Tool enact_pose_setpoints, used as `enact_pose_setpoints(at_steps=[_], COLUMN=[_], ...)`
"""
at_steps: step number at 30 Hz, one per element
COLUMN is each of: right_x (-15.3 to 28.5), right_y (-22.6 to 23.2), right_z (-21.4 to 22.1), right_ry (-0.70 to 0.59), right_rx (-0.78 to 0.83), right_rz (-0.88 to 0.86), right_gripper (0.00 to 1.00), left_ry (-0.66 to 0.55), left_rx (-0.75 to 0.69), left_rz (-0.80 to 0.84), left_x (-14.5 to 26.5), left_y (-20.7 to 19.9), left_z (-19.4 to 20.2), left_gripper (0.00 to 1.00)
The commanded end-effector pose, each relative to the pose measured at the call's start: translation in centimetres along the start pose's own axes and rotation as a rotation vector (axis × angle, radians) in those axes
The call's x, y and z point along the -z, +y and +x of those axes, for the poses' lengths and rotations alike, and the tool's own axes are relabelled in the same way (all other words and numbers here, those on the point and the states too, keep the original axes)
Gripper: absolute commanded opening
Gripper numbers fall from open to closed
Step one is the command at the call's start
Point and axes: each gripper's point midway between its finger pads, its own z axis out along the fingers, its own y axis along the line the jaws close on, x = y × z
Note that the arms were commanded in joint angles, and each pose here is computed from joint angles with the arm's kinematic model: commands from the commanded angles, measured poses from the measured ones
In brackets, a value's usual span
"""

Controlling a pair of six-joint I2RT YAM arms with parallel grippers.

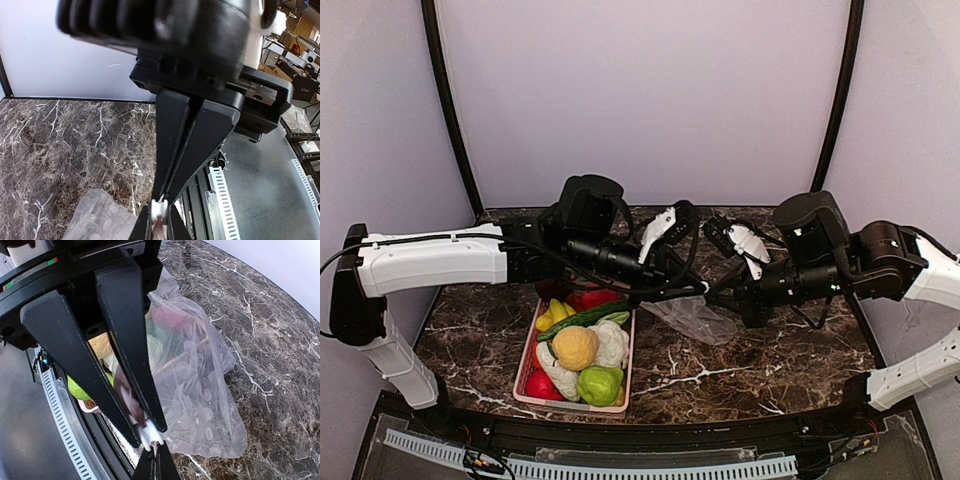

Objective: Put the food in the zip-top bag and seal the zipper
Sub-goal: Pass from the right arm to the left

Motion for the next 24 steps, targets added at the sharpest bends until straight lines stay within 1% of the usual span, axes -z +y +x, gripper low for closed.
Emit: enact_pose_setpoints(at_steps=[1,10,17,24], right_x=[-0.4,-0.1,-0.6,-0.2], right_y=[-1.0,-2.1,-3.4,-5.0], right_z=[-1.9,-2.1,-1.5,-1.5], right_ry=[-0.086,-0.109,-0.086,-0.090], right_rx=[-0.047,-0.089,-0.117,-0.168], right_rz=[0.067,0.127,0.198,0.258], right_gripper=[0.00,0.00,0.00,0.00], left_ry=[0.027,0.031,0.050,0.058], left_rx=[0.013,0.011,0.009,0.009], left_rz=[0.035,0.011,-0.069,-0.075], left_x=[-0.1,0.1,0.3,0.5], left_y=[-0.9,-0.6,0.7,0.7], left_z=[0.5,0.6,1.0,1.2], left_gripper=[0.01,0.01,0.01,0.01])
